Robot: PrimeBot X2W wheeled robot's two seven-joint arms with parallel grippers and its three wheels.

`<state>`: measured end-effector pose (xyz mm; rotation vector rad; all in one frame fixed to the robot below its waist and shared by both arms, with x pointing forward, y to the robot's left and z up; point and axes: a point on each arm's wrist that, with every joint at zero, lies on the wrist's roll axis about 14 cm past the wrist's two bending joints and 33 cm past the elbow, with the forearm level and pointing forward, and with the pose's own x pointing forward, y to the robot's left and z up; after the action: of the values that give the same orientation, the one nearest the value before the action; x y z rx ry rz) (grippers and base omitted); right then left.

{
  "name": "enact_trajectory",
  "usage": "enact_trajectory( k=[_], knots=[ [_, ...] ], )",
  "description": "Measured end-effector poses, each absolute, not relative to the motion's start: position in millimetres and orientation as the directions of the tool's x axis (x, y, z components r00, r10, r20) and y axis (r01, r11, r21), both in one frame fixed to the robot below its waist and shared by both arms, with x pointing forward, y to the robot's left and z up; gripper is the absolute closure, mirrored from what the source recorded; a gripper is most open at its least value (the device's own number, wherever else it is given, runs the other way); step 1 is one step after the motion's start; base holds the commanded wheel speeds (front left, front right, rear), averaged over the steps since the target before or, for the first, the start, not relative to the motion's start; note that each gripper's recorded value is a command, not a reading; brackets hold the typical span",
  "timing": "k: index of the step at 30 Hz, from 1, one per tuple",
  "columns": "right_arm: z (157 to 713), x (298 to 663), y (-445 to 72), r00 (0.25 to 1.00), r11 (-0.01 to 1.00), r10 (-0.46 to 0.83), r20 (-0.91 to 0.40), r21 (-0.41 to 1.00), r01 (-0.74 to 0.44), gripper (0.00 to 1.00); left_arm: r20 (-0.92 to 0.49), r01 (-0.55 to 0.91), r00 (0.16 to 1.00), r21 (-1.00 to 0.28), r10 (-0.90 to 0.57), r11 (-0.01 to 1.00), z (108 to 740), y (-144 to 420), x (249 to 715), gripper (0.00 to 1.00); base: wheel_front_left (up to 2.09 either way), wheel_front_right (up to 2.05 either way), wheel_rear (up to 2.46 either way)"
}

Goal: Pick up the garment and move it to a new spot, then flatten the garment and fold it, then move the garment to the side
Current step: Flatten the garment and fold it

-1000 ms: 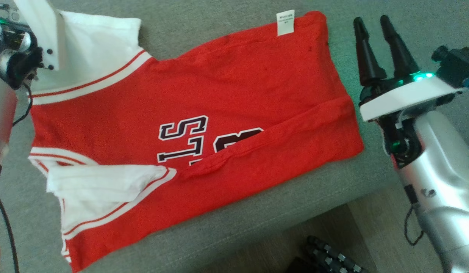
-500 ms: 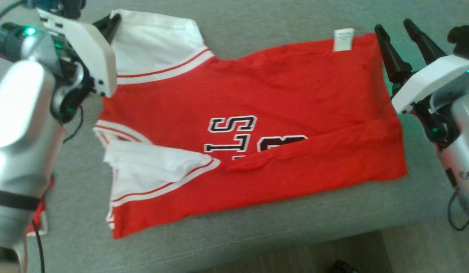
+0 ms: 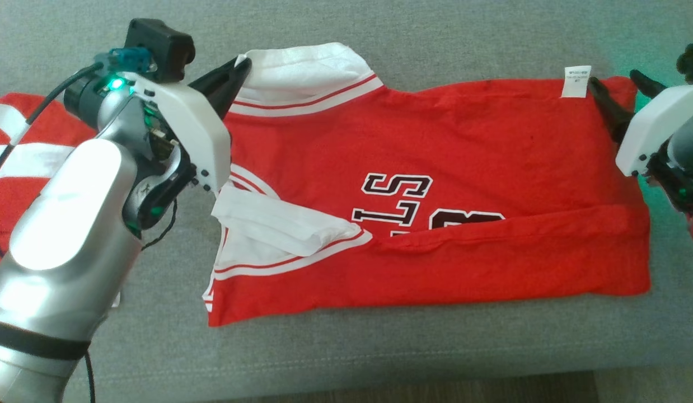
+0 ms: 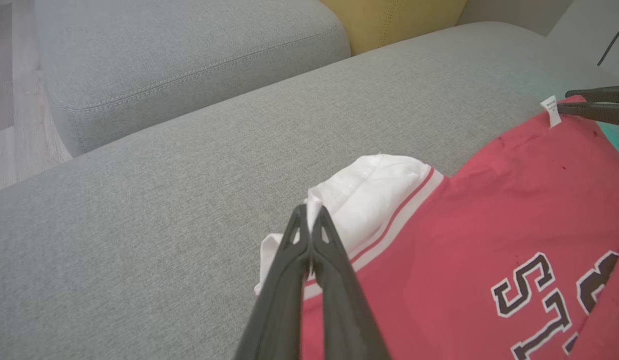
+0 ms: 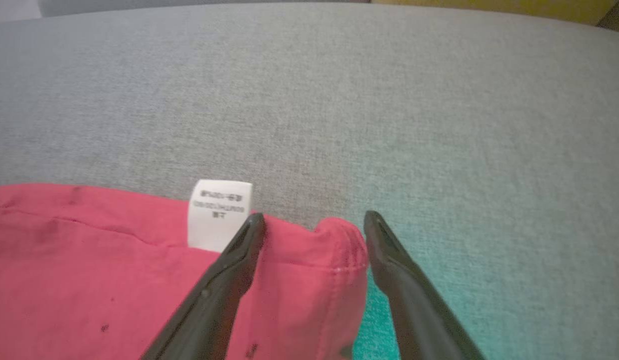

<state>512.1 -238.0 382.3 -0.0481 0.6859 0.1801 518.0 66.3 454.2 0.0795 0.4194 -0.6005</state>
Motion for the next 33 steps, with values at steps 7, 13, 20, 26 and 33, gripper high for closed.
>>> enact_trajectory(
  k=[7,13,20,26,33],
  knots=[
    [371.5,509.2,-247.3,0.732,0.988,0.119,-0.67,0.01,-0.152,0.0,-0.402,0.566,0.742,-0.052,-0.536,0.822,457.7,64.7,517.5,1.0,0.0,0.0,0.0],
    [364.8,508.4,-246.6,0.719,0.989,0.122,-0.685,0.022,-0.147,0.98,-0.412,0.563,0.739,-0.058,-0.533,0.825,452.8,64.5,516.1,1.0,0.0,0.0,0.0],
    [370.8,517.7,-249.8,0.759,0.991,0.116,-0.64,0.027,-0.129,1.0,-0.418,0.542,0.749,-0.06,-0.514,0.839,448.1,68.0,518.8,1.0,0.0,0.0,0.0],
    [384.7,532.2,-259.3,0.821,0.996,0.087,-0.565,0.023,-0.09,1.0,-0.361,0.47,0.818,-0.028,-0.448,0.882,456.0,83.4,539.6,1.0,0.0,0.0,0.0],
    [399.2,546.5,-263.5,0.872,0.998,0.059,-0.485,0.035,-0.048,1.0,-0.218,0.408,0.889,-0.024,-0.403,0.913,485.7,81.5,569.5,1.0,0.0,0.0,0.0]
  ],
)
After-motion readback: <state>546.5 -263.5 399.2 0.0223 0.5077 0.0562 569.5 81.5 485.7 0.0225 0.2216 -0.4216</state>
